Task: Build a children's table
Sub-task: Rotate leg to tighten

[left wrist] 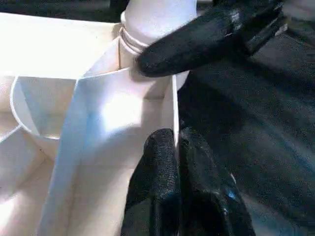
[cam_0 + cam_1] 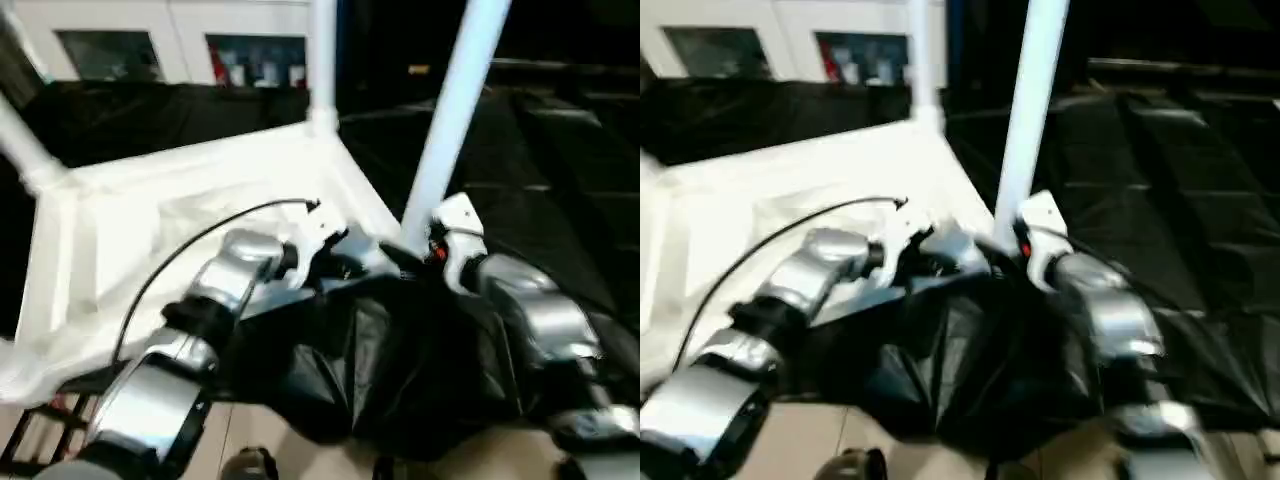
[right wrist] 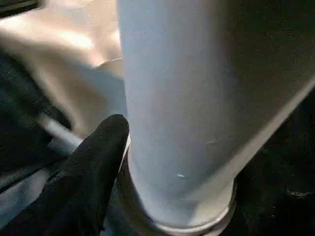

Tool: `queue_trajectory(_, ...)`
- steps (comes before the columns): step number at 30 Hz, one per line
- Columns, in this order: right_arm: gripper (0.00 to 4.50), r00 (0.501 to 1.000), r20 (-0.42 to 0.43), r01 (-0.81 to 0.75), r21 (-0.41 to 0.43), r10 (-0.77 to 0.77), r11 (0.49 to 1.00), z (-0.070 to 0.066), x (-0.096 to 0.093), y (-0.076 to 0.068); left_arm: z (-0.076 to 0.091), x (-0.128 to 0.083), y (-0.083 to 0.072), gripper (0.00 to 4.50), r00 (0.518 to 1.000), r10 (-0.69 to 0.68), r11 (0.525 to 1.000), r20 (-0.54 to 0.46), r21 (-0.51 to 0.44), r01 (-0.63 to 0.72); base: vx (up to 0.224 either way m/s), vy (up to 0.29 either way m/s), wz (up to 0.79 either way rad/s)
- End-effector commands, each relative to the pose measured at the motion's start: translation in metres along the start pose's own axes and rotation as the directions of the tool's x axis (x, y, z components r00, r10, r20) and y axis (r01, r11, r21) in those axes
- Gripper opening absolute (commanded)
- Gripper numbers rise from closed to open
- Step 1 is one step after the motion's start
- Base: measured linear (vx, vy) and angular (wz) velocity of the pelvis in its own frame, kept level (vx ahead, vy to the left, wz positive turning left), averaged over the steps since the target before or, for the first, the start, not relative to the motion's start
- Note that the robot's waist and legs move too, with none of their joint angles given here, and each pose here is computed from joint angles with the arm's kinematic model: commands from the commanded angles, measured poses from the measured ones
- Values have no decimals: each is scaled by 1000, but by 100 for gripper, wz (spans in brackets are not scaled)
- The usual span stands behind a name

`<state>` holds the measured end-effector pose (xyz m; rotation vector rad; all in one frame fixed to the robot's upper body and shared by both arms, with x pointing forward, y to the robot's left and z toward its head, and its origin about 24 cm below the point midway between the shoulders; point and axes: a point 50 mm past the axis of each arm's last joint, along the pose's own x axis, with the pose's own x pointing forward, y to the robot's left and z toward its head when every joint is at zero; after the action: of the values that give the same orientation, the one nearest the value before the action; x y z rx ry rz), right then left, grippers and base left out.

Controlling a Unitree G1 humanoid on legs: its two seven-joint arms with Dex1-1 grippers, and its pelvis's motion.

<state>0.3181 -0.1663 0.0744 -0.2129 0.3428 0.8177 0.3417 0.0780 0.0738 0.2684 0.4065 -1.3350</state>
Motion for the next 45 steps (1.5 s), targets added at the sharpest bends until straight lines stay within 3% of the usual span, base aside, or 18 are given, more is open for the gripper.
queue_trajectory(1, 343, 979, -2, -205, -58, 205, 977, 3, 2, 22, 30, 8, -13, 0, 983, -157, 981, 91, 130, 145, 0, 0, 0)
queue_trajectory(6, 327, 952, -64, -305, -80, 301, 949, -2, -16, 24, 24, 1, -18, 0, 970, -239, 963, 54, 139, 230, 0, 0, 0)
queue_trajectory(12, 278, 941, -68, -335, -68, 331, 940, -3, -18, 26, 19, -3, -20, 0, 963, -266, 956, 35, 136, 259, 0, 0, 0)
queue_trajectory(17, 268, 944, -55, -329, -41, 326, 944, -6, -13, 31, 19, -3, -19, 0, 968, -248, 962, 35, 131, 241, 0, 0, 0)
queue_trajectory(20, 267, 975, -41, -219, -9, 218, 976, -10, -5, 26, 20, 0, -14, 0, 983, -175, 979, 46, 114, 169, 0, 0, 0)
queue_trajectory(21, 267, 999, -35, -21, 67, 23, 998, -14, 7, 15, 23, 5, -5, 0, 996, -66, 994, 55, 87, 61, 0, 0, 0)
queue_trajectory(22, 267, 999, -35, -21, 67, 23, 998, -14, 7, 15, 23, 5, -5, 0, 996, -66, 994, 55, 87, 61, 0, 0, 0)
queue_trajectory(26, 266, 977, -68, 210, 200, -201, 957, -22, 23, 9, 32, 13, 8, 0, 990, 119, 992, 75, 21, -121, 0, 0, 0)
queue_trajectory(28, 266, 952, -84, 306, 271, -294, 913, -23, 35, 11, 39, 18, 14, 0, 973, 211, 977, 97, -26, -210, 0, 0, 0)
queue_trajectory(30, 266, 939, -80, 342, 309, -334, 888, -21, 42, 13, 44, 21, 16, 0, 962, 252, 968, 108, -45, -248, 0, 0, 0)
queue_trajectory(33, 266, 944, -33, 320, 315, -327, 893, -13, 52, 18, 48, 26, 14, 0, 962, 239, 971, 131, -31, -237, 0, 0, 0)
queue_trajectory(35, 322, 955, 2, 279, 337, -297, 899, -7, 57, 23, 49, 30, 9, 0, 972, 191, 981, 140, 8, -194, 0, 0, 0)
queue_trajectory(37, 339, 955, 3, 281, 314, -296, 907, -6, 56, 23, 49, 30, 8, 0, 974, 181, 982, 140, 20, -185, 0, 0, 0)
queue_trajectory(38, 355, 953, 10, 290, 257, -303, 922, -4, 54, 21, 47, 31, 6, 0, 978, 157, 985, 138, 44, -164, 0, 0, 0)
queue_trajectory(41, 355, 951, 43, 293, 200, -307, 935, -1, 48, 18, 45, 32, 2, 0, 984, 113, 987, 137, 94, -127, 0, 0, 0)
queue_trajectory(45, 355, 946, 87, 301, 118, -312, 946, 4, 24, 8, 41, 32, 0, 0, 989, 89, 986, 121, 127, -104, 0, 0, 0)
